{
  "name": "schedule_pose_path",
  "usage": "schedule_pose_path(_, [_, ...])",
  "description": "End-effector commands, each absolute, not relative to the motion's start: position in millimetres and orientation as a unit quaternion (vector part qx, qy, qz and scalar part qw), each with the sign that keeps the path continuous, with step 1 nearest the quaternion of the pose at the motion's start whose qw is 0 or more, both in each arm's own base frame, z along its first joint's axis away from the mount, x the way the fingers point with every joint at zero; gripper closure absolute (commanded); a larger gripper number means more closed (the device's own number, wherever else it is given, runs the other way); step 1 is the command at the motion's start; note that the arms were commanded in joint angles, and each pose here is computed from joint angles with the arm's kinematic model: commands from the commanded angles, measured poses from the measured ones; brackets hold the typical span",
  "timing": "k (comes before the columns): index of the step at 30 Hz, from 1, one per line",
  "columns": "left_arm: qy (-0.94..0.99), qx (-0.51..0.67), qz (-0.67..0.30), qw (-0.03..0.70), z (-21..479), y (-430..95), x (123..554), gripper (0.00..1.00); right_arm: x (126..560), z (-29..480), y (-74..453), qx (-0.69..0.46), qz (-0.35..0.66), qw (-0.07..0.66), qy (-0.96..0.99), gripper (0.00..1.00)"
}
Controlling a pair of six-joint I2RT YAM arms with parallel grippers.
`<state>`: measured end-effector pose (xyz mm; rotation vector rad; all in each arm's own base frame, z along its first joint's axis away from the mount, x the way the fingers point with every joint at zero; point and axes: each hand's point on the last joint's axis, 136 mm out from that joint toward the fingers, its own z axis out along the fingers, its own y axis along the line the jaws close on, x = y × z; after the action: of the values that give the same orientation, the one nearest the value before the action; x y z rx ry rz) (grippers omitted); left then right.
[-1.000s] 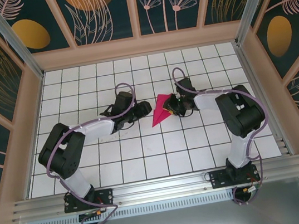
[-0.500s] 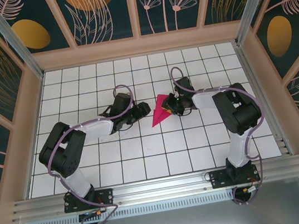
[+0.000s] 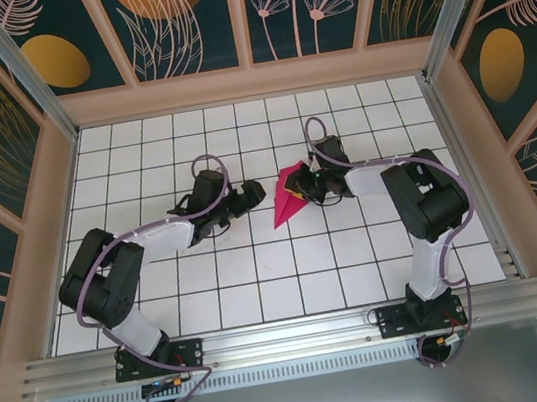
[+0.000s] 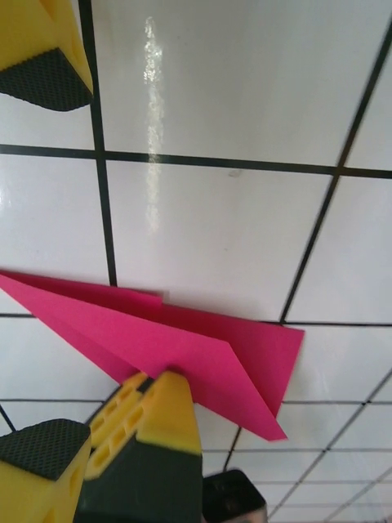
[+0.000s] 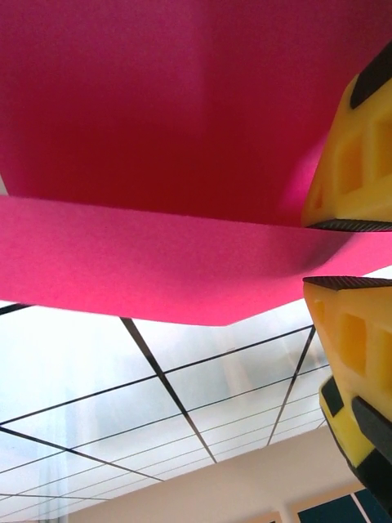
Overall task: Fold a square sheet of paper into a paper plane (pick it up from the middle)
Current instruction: Pick up the paper from the center of the table, then turn over the paper at the center of the table.
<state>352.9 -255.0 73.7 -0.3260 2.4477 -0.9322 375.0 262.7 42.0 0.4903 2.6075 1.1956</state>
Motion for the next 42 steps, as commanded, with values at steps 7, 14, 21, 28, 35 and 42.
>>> schedule_pose_path(7, [0.878, -0.141, -0.378, 0.258, 92.0, -249.0, 360.0, 0.01, 368.6, 28.7, 273.1, 0.15, 0.415, 0.103, 0.891, 0.85])
schedule_pose_path(14, [0.841, -0.143, -0.464, 0.239, 116.0, -260.9, 362.5, 0.01, 378.1, 87.8, 275.0, 0.078, 0.46, 0.163, 0.869, 0.96])
schedule_pose_path(21, [0.795, -0.069, -0.543, 0.263, 165.2, -280.0, 355.0, 0.02, 363.6, 180.0, 274.8, -0.014, 0.593, 0.186, 0.783, 0.97])
schedule_pose_path(28, [0.708, -0.011, -0.657, 0.259, 220.5, -297.1, 336.1, 0.05, 350.8, 222.1, 282.6, -0.058, 0.639, 0.173, 0.747, 0.96])
schedule_pose_path(35, [0.701, -0.007, -0.67, 0.244, 218.3, -300.8, 332.4, 0.1, 342.4, 238.7, 292.8, -0.063, 0.671, 0.154, 0.722, 0.96])
schedule_pose_path(42, [0.73, -0.035, -0.637, 0.245, 196.6, -294.8, 337.3, 0.02, 342.3, 239.1, 299.4, -0.064, 0.677, 0.146, 0.719, 0.95])
